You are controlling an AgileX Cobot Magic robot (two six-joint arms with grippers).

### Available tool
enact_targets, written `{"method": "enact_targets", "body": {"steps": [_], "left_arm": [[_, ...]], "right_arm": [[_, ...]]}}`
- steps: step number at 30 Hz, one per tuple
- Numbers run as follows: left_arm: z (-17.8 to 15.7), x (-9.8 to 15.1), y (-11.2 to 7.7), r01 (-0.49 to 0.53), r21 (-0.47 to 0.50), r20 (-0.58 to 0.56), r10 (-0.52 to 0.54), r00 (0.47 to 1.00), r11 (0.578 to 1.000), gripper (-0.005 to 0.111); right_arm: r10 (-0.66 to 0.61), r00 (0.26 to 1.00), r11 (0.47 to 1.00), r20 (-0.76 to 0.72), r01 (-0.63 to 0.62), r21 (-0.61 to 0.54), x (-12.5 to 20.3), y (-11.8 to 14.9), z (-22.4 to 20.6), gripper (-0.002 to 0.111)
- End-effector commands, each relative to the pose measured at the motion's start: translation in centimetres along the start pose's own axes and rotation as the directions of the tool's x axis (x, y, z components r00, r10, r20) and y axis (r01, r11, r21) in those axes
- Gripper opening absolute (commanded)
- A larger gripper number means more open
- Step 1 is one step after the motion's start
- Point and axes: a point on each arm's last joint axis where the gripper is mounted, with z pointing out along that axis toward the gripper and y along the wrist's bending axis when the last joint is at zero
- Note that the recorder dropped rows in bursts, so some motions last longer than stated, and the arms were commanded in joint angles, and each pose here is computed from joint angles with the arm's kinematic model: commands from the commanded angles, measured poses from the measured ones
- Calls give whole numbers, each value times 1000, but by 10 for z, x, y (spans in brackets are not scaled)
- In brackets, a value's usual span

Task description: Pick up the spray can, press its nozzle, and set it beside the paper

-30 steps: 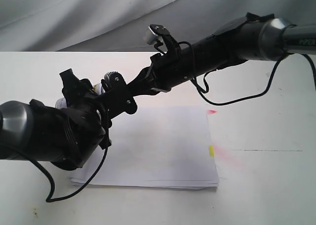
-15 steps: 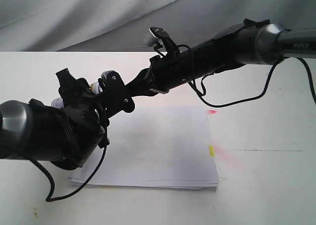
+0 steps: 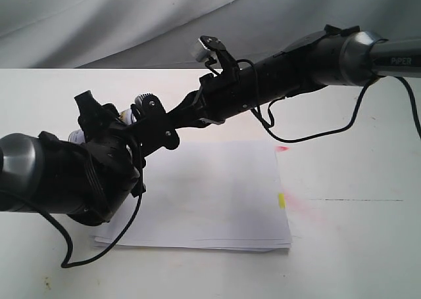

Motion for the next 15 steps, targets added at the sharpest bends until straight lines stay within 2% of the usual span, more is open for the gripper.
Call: {"method": "enact_targets", "body": {"steps": [1,15], "left_arm": [[-4,-8,6,-28,-36,53,30,998,999,0],[-4,-8,6,-29,-37,54,31,998,999,0]], "right_arm": [[-6,1000,1000,12,7,-18,-2,3,2,0],[-6,1000,1000,11,6,-29,-2,4,3,0]]}}
